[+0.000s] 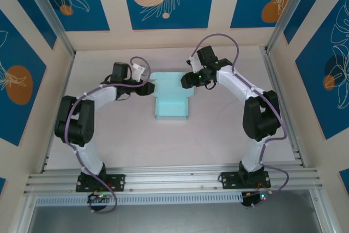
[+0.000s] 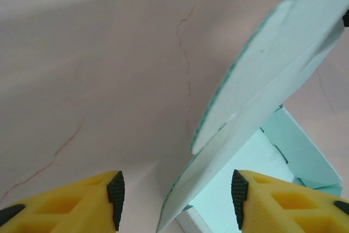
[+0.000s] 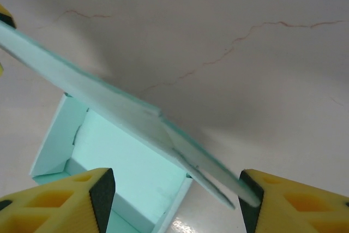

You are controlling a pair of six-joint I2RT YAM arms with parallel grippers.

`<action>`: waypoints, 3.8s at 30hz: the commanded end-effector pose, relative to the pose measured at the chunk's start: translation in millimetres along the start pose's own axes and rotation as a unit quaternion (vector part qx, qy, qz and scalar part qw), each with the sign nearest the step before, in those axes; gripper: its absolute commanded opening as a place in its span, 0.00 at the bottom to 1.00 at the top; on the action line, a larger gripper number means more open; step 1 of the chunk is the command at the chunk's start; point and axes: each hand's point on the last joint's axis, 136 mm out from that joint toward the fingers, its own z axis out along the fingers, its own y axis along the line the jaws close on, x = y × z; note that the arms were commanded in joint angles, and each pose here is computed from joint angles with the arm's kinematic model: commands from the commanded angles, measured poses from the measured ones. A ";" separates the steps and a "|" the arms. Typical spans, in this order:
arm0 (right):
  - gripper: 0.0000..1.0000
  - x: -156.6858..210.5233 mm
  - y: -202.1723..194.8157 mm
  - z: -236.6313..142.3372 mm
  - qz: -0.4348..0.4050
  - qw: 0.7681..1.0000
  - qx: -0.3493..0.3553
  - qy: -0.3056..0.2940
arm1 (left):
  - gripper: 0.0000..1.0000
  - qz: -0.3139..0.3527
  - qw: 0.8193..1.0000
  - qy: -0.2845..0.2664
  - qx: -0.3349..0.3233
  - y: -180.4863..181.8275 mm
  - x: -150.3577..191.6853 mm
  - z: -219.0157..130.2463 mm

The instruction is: Fold the paper box

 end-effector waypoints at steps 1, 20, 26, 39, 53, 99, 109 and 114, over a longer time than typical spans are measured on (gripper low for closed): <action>0.63 7.8 -3.8 11.1 -0.002 1.000 0.008 0.015 | 0.51 0.006 1.000 0.001 0.002 -0.6 -1.2 8.4; 0.15 5.8 -13.3 20.4 -0.030 0.991 0.129 0.007 | 0.10 0.044 0.998 -0.017 -0.044 -16.7 -16.9 9.2; 0.00 -7.1 -8.7 19.9 -0.054 0.973 0.223 -0.029 | 0.01 0.016 0.992 -0.086 -0.092 -25.8 -33.1 3.7; 0.00 -29.7 30.5 36.9 -0.057 0.948 0.282 -0.134 | 0.00 -0.027 0.967 -0.186 -0.171 -30.7 -44.3 -0.1; 0.00 -60.0 46.2 27.7 -0.049 0.952 0.210 -0.216 | 0.00 -0.020 0.955 -0.237 -0.175 -33.4 -77.0 -2.6; 0.00 58.6 49.7 76.1 -0.009 0.943 0.224 -0.245 | 0.00 -0.085 0.970 -0.145 -0.177 -10.3 66.2 28.3; 0.00 84.5 46.9 85.2 -0.001 0.948 0.225 -0.224 | 0.02 -0.090 0.968 -0.127 -0.196 1.4 91.1 31.5; 0.00 97.2 40.2 87.9 0.012 0.949 0.231 -0.213 | 0.06 -0.097 0.968 -0.122 -0.199 4.4 99.8 34.2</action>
